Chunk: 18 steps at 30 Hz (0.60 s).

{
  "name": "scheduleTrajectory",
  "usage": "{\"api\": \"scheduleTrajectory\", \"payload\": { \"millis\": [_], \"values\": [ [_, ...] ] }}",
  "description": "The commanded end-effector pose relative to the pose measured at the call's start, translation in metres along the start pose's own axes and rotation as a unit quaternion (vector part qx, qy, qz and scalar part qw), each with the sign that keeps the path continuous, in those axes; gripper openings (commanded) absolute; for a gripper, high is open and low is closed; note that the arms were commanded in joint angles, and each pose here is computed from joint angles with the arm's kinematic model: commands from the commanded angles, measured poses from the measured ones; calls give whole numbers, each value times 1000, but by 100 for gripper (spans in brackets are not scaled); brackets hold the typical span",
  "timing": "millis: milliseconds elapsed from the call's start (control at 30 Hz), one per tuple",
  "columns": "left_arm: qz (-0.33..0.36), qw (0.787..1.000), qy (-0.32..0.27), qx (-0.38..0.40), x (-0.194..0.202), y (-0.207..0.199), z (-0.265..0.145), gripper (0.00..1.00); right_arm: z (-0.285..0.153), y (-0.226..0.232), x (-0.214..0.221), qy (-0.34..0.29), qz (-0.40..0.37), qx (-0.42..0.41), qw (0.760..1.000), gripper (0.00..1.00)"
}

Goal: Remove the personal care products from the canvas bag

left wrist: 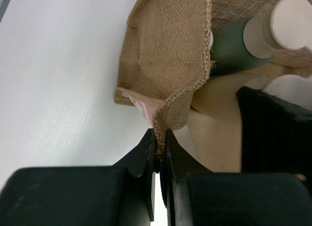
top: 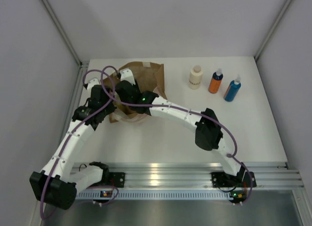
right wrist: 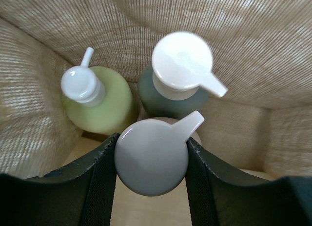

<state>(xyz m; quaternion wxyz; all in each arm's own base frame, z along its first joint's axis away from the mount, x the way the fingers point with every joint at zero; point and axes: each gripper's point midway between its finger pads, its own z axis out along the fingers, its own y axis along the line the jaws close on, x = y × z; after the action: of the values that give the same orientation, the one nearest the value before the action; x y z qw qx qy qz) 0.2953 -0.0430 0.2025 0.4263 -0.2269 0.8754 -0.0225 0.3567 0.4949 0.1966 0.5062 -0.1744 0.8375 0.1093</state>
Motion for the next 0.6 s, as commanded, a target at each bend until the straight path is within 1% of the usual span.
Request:
{"api": "scheduleTrajectory", "payload": {
  "millis": [0,233,467,567],
  "values": [
    [19,999,25,7,13,2,-7,0,-94,-6,-136,-149,37,-54,987,0],
    [22,999,28,4,13,1,-5,0,-147,-20,-182,-197,35,-89,976,0],
    [22,999,31,4,14,1,-4,0,-198,-40,-229,-248,61,-121,959,0],
    [22,999,32,4,14,1,-4,0,-233,-62,-255,-279,86,-137,946,0]
  ]
}}
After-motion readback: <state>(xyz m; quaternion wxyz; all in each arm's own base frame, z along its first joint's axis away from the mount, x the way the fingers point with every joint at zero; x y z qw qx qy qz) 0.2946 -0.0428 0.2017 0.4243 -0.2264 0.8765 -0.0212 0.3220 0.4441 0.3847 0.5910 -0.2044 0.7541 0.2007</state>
